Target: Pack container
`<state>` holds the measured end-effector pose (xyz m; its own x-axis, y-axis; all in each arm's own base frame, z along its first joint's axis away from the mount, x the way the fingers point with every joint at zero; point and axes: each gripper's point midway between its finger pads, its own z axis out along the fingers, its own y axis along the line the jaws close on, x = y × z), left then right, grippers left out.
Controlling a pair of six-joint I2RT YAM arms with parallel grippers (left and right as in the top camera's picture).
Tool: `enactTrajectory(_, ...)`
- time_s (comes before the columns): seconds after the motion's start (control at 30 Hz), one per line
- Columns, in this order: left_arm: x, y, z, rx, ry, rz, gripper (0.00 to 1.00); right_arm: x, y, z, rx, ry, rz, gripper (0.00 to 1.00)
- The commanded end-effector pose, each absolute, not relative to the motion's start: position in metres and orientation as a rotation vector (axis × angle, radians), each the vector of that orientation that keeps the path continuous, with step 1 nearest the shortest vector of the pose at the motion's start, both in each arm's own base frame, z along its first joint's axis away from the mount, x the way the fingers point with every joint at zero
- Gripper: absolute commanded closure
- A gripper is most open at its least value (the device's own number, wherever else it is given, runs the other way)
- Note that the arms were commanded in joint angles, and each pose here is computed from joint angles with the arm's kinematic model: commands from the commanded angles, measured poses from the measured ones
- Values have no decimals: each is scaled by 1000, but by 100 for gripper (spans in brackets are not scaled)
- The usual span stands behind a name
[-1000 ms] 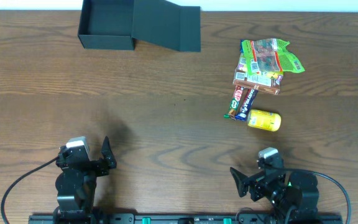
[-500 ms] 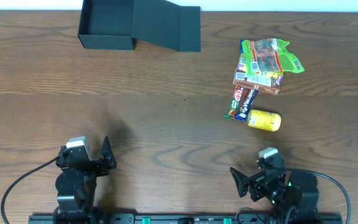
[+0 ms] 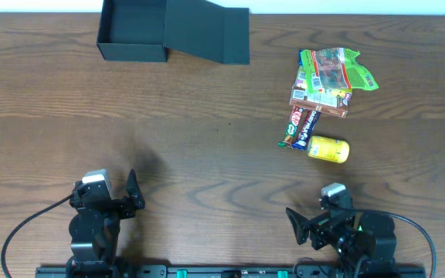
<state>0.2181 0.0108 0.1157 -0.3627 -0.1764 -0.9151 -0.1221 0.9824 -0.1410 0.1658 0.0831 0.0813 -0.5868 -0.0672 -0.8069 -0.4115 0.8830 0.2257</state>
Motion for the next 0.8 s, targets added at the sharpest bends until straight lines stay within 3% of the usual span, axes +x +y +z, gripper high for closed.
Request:
enactTrajectory(0.0, 218, 11, 108, -217, 1958, -62, 5, 165, 85, 79, -342, 2165, 507, 1)
enactTrajectory(0.27, 222, 0, 117, -201, 1925, -146, 5, 165, 85, 79, -342, 2165, 506, 1)
enactTrajectory(0.57, 237, -10, 185, -143, 1648, -224, 5, 165, 85, 79, -342, 2165, 507, 1)
enactTrajectory(0.77, 242, 4, 201, -169, 1632, -130, 5, 165, 85, 79, -342, 2165, 507, 1)
